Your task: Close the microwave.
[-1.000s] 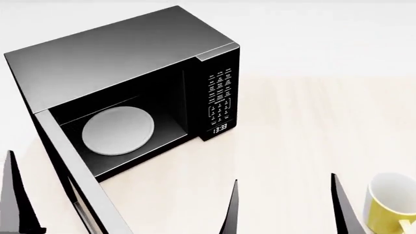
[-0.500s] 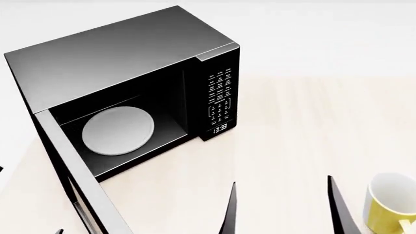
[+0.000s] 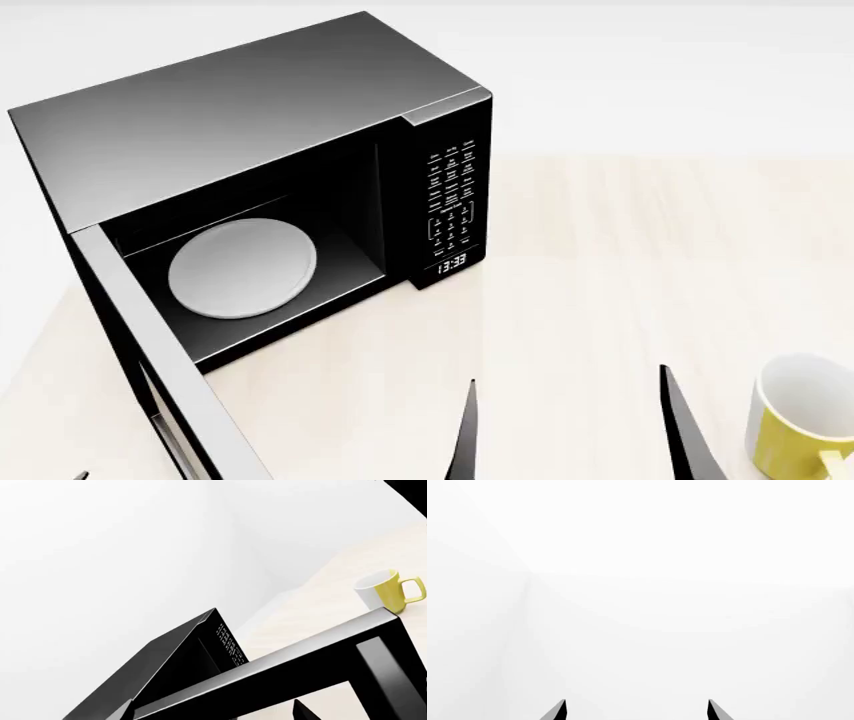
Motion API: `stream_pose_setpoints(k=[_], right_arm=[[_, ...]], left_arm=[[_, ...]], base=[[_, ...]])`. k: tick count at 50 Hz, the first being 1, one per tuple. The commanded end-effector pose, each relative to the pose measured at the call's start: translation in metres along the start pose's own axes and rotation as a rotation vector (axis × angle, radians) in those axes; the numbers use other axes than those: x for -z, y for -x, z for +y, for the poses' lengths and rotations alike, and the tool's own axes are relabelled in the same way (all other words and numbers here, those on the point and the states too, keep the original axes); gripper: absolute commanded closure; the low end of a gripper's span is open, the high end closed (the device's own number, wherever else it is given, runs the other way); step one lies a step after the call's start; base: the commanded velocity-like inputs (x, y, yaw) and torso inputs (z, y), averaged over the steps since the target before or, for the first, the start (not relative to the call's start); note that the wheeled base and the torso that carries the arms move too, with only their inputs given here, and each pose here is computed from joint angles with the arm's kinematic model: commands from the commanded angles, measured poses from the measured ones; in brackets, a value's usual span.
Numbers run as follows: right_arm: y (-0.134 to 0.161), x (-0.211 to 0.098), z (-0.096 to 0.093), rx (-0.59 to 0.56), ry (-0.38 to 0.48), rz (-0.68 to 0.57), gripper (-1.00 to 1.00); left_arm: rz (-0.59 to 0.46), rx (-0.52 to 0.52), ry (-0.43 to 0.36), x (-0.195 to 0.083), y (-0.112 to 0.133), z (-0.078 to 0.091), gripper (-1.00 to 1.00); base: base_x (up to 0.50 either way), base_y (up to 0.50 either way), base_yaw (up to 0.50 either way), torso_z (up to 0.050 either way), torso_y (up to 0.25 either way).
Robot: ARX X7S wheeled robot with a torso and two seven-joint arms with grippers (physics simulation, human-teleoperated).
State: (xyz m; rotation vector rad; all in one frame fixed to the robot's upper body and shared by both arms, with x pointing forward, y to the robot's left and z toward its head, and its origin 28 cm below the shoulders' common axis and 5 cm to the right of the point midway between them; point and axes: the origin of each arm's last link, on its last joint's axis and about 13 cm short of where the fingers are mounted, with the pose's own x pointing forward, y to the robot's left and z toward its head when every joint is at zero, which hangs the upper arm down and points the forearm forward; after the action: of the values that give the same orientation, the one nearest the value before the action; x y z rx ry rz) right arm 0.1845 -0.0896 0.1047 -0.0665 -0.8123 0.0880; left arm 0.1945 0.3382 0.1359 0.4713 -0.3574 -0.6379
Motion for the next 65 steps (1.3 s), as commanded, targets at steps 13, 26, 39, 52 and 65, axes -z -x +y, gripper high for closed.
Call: stream_pose_setpoints(k=[13, 26, 39, 52, 65], right_arm=[[0.002, 0.003, 0.002, -0.017, 0.003, 0.012, -1.00], [0.003, 0.004, 0.002, -0.018, 0.001, 0.017, -1.00], [0.005, 0.005, 0.002, -0.023, -0.015, 0.026, -1.00], [0.005, 0.004, 0.002, -0.036, -0.051, 0.026, -1.00], [0.005, 0.004, 0.002, -0.030, -0.046, 0.024, -1.00]], left_arm=[[0.097, 0.030, -0.024, 0.045, -0.024, 0.004, -1.00], [0.104, 0.117, -0.007, 0.055, -0.039, -0.002, -1.00], [0.079, 0.115, 0.005, 0.060, -0.049, -0.008, -1.00], [0.054, 0.167, 0.123, 0.068, -0.064, -0.021, -1.00], [0.032, 0.170, 0.179, 0.074, -0.074, -0.032, -1.00]], base=[[0.00, 0.00, 0.00, 0.000, 0.000], [0.00, 0.00, 0.00, 0.000, 0.000], [0.00, 0.00, 0.00, 0.000, 0.000], [0.00, 0.00, 0.00, 0.000, 0.000], [0.00, 0.00, 0.00, 0.000, 0.000]])
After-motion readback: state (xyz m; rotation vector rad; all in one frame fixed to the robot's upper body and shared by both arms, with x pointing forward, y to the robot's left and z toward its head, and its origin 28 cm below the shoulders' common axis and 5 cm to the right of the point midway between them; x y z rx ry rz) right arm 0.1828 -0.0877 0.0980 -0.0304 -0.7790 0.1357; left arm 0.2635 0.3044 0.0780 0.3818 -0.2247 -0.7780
